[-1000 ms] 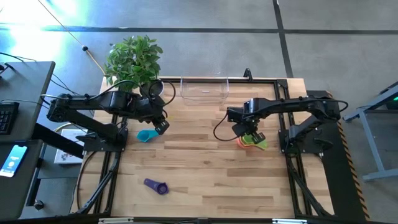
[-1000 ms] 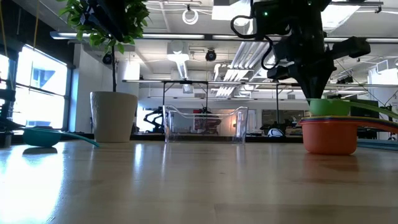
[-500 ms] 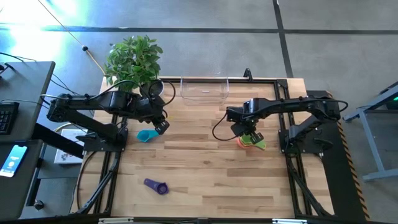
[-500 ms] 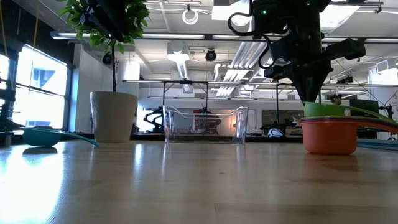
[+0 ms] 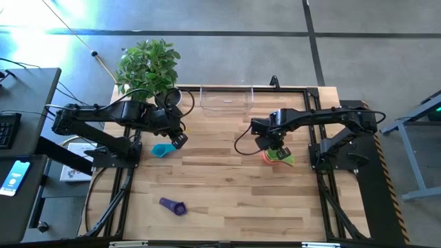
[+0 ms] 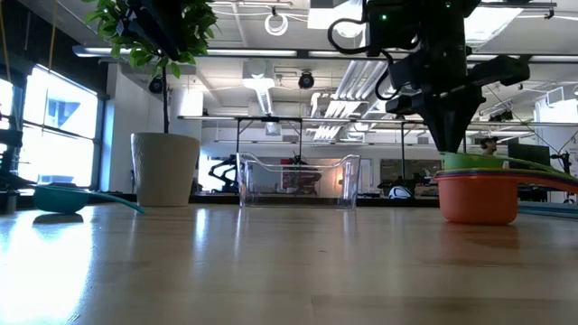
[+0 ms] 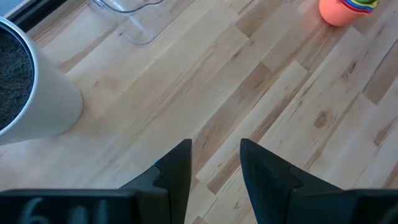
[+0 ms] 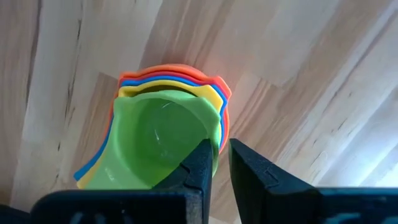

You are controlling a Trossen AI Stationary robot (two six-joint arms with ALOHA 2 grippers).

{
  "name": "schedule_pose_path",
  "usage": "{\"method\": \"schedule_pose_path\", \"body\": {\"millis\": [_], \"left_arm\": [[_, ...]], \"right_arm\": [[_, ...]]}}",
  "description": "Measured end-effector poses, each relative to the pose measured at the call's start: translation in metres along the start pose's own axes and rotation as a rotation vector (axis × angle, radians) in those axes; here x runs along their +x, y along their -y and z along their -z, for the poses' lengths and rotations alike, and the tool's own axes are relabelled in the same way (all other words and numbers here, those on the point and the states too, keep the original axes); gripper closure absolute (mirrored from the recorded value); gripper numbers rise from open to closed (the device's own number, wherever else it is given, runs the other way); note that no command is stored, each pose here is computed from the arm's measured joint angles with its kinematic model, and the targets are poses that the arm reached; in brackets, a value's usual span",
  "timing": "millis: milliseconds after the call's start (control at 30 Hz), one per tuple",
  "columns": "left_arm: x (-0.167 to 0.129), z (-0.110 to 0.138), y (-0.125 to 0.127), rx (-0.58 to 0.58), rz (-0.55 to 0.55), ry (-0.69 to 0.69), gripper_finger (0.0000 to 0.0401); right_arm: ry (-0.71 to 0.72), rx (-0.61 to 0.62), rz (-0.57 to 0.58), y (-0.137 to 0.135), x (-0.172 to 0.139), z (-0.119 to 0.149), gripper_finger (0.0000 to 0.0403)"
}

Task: Nest measuring cups in basket
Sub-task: Stack the green measuring cup on top of the yellow measuring cup

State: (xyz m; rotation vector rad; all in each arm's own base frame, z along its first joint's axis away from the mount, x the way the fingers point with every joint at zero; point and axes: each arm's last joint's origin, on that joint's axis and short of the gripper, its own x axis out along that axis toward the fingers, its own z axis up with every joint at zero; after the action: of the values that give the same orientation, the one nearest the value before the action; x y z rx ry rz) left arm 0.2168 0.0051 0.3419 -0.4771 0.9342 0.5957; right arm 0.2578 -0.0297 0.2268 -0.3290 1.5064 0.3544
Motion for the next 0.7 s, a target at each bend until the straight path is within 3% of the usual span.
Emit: {"method": "schedule_pose_path", "body": {"millis": [467, 700], "left_arm": [[0.0, 0.0, 0.0, 0.017, 0.001, -0.001, 0.0275], [0.0, 0.0, 0.0, 0.017, 0.001, -0.001, 0.0275]], "right_arm": [[-0.103, 0.239, 0.031, -0.002, -0.001, 0.008, 0.0357], [-0.161, 0.467, -0.09, -0.006, 0.012, 0.022, 0.0357]]}}
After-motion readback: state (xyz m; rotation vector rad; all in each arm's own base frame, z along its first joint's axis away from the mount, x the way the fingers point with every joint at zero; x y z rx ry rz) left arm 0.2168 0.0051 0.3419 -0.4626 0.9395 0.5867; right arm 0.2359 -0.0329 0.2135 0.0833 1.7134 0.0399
